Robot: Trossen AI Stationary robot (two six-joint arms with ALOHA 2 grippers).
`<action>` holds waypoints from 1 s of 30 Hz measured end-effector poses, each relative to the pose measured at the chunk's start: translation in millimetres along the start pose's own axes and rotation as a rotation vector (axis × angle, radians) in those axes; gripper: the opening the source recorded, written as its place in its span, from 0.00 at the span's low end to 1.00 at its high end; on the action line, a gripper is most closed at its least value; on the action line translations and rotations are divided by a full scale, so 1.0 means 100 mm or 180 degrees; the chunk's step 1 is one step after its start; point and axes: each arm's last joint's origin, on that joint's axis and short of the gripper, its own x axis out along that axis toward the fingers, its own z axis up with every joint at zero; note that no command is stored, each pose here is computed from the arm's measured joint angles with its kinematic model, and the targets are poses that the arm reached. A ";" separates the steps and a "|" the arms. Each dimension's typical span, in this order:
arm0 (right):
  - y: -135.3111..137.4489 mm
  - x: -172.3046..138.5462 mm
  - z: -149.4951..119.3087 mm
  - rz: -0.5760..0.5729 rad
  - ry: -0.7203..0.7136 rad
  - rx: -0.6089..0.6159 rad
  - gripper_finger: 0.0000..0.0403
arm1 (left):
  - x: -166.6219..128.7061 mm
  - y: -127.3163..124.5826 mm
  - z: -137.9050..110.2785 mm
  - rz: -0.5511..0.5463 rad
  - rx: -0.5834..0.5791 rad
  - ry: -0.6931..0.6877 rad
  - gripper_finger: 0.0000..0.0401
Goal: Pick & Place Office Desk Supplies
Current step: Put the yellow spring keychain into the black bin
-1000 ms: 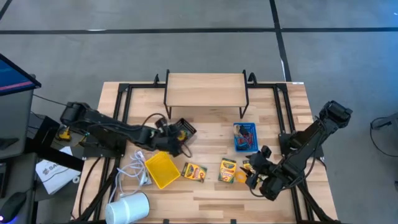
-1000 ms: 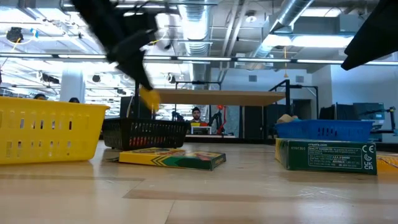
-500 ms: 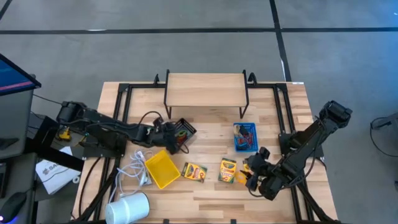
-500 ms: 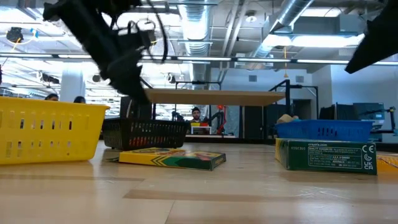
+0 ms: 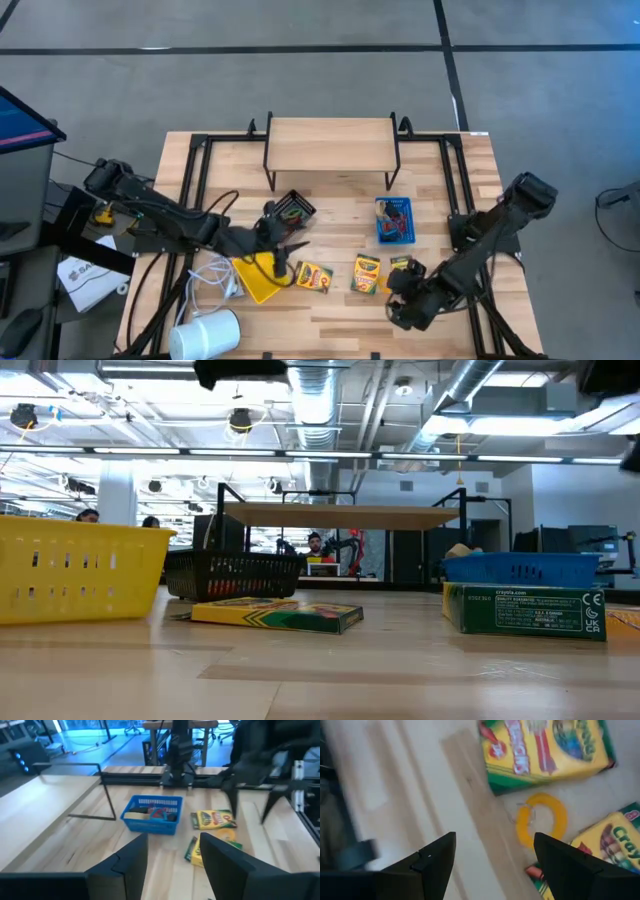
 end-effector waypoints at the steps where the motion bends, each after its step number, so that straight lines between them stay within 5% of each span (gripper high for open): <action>1: 0.00 0.07 -0.01 -0.0058 0.0045 -0.0006 0.66 | -0.03 -0.04 0.00 -0.0013 0.0027 -0.0014 0.42; 16: -0.10 0.64 0.09 -0.0413 0.0363 -0.0055 0.62 | -0.14 -0.17 -0.01 -0.0029 0.0039 -0.0080 0.38; 19: -0.12 0.63 0.09 -0.0441 0.0378 -0.0046 0.48 | -0.14 -0.17 0.00 -0.0029 0.0028 -0.0085 0.38; 24: -0.13 0.63 0.08 -0.0449 0.0481 -0.0099 0.07 | -0.14 -0.17 0.00 -0.0032 -0.0001 -0.0091 0.38; 30: -0.09 0.52 0.13 -0.0351 0.0415 -0.0217 0.03 | -0.14 -0.17 0.01 -0.0037 -0.0126 -0.0111 0.38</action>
